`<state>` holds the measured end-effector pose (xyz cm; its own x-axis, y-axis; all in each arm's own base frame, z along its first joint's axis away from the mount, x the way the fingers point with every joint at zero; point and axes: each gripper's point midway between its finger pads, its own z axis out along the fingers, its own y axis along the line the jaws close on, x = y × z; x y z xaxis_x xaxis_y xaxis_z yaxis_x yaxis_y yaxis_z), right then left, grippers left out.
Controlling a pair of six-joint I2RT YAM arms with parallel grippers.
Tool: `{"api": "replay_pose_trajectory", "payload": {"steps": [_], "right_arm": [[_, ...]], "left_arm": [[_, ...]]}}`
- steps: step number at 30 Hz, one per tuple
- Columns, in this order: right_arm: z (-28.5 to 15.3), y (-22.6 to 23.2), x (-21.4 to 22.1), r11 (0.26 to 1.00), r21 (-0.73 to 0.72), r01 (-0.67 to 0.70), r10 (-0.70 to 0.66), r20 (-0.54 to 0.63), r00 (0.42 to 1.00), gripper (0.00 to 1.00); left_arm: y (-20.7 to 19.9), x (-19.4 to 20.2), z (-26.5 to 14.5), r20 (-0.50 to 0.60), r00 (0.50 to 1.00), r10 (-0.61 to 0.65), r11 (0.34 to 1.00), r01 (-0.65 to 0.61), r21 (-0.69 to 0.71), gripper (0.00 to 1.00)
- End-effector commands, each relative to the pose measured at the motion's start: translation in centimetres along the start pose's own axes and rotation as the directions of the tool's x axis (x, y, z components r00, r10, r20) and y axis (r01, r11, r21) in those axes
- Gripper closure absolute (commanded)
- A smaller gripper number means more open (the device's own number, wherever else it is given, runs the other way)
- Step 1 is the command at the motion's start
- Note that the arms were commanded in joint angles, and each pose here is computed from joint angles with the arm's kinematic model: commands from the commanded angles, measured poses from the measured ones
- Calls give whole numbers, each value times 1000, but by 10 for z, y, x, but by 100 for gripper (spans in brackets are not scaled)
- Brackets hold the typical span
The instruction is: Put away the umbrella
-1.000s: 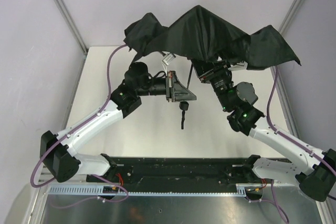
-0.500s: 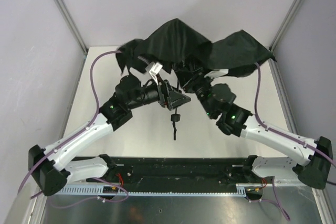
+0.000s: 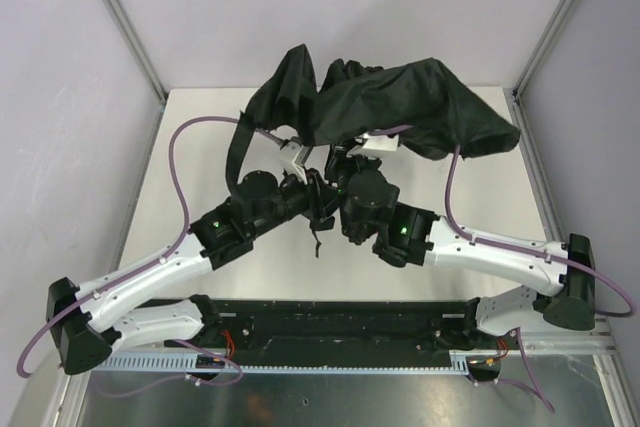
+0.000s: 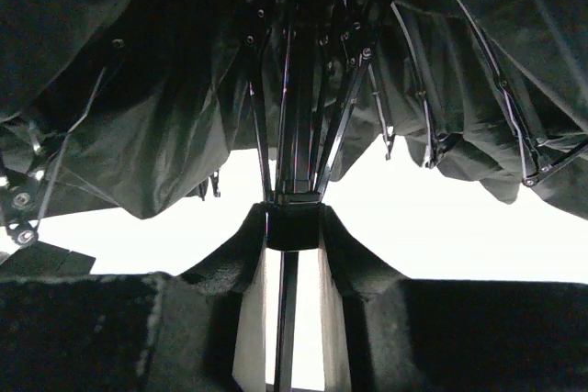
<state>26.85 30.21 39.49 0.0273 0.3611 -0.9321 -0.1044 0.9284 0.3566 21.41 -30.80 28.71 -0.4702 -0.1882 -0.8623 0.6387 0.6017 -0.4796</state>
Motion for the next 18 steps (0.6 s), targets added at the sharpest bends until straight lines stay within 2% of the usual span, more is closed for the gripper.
{"api": "replay_pose_trajectory", "payload": {"steps": [1,2,3,5,8,10,13,18], "right_arm": [[-5,-4,-50,998,33,-48,45,70,997,100],[-5,1,-48,999,-16,-36,37,50,998,100],[-5,5,-45,996,-75,-41,42,22,999,99],[-4,7,-34,982,-186,-43,31,-69,997,79],[-9,-1,-21,953,-284,-108,47,-213,976,42],[-18,-9,-13,940,-310,-145,55,-282,958,25],[-38,-21,-2,924,-323,-206,82,-360,929,12],[-64,-35,7,888,-314,-337,179,-438,881,9]], "left_arm": [[4,-5,4,15,1000,0,999,1,-41,82],[0,-7,6,11,1000,-6,1000,6,-24,91],[-5,-8,8,7,1000,-12,1000,12,5,96],[-17,-15,11,4,999,-41,995,41,88,99],[-27,-29,13,21,994,-110,975,104,198,100],[-29,-40,16,30,987,-156,957,143,252,100],[-32,-62,19,58,980,-191,938,164,306,100],[-34,-86,22,92,970,-224,915,177,361,100]]}}
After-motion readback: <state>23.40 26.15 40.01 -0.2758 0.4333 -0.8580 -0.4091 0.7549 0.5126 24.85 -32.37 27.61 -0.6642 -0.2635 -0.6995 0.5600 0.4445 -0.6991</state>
